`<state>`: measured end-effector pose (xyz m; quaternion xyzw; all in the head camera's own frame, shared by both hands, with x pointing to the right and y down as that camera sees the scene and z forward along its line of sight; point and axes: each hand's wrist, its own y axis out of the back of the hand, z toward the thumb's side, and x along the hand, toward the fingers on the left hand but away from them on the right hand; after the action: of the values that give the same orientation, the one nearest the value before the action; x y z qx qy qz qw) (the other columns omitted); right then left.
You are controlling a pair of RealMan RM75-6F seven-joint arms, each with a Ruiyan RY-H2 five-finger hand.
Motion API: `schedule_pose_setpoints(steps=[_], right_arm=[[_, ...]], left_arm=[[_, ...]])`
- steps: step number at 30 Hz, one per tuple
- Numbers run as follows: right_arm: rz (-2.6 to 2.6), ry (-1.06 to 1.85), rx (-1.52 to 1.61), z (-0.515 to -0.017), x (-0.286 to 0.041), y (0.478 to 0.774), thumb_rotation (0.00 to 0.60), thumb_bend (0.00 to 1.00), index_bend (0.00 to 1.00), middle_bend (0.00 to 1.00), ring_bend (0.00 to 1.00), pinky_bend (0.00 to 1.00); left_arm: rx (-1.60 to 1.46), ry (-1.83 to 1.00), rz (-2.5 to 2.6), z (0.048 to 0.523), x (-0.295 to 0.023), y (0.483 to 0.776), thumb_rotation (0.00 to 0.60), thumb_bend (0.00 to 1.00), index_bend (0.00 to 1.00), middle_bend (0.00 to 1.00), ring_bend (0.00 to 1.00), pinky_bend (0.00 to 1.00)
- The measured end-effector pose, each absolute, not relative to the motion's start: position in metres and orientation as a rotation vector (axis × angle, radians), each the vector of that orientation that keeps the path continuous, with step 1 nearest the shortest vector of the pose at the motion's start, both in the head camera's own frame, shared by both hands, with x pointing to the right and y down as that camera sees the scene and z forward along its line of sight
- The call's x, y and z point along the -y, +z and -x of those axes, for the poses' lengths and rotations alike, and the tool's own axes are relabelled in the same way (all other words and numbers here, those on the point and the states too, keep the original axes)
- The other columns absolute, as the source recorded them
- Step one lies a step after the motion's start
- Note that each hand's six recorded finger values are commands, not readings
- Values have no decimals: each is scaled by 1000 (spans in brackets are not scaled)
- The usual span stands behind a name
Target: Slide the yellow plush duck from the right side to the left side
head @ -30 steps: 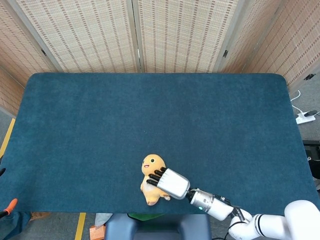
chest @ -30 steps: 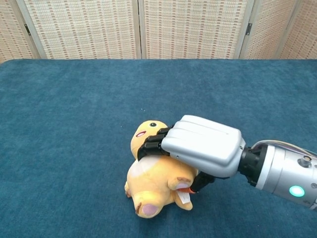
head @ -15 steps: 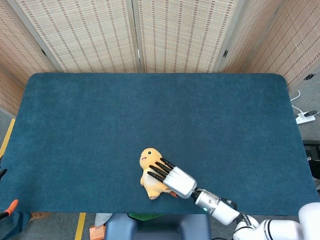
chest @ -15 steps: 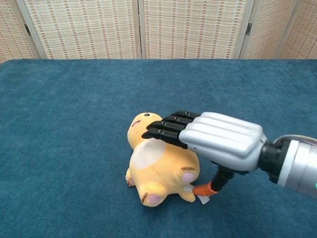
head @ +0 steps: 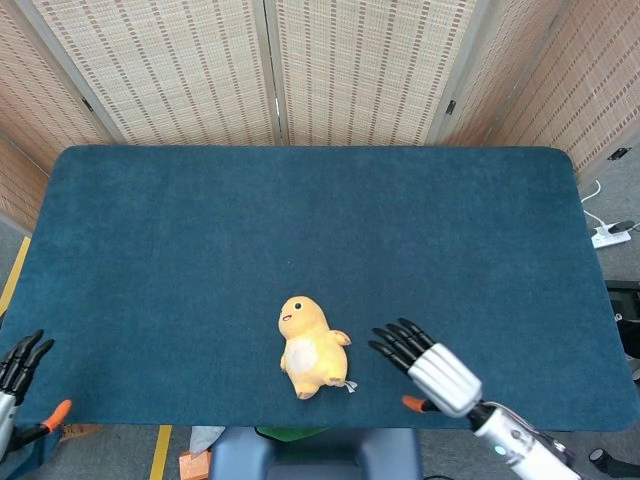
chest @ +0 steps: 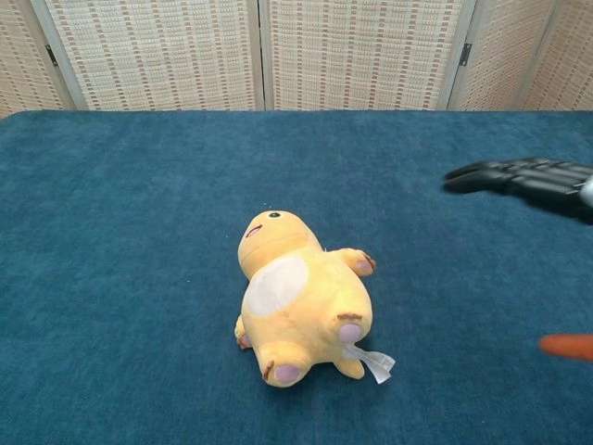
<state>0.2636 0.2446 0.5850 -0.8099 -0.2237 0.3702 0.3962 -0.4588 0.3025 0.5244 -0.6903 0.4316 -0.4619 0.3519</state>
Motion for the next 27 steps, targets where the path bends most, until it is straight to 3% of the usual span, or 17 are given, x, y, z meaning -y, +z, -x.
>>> schedule_pose_setpoints(steps=[3,5,8,14,27], right_arm=[[2012,1001,729,-314,-256,569,600,75,0,0,0,0],[2006,1039,809,-345,-265,563,600,74,0,0,0,0],[2019,1101,881,-386,-281,560,600,75,0,0,0,0],[1998,1189,989,-452,-306,542,600,79,0,0,0,0],[1963,1268,1146,-511,-320,526,600,83,0,0,0,0]], left_arm=[[-1058,-1079,1834,426,-293,533,600,247,0,69,40,182],[-1011,-1031,1859,406,-287,539,600,241,3,17,1,107],[-921,-978,1904,369,-278,551,600,238,28,28,0,51],[-700,-924,2031,293,-274,579,600,236,3,29,0,52],[-403,-752,2129,141,-280,615,600,235,0,26,0,53]])
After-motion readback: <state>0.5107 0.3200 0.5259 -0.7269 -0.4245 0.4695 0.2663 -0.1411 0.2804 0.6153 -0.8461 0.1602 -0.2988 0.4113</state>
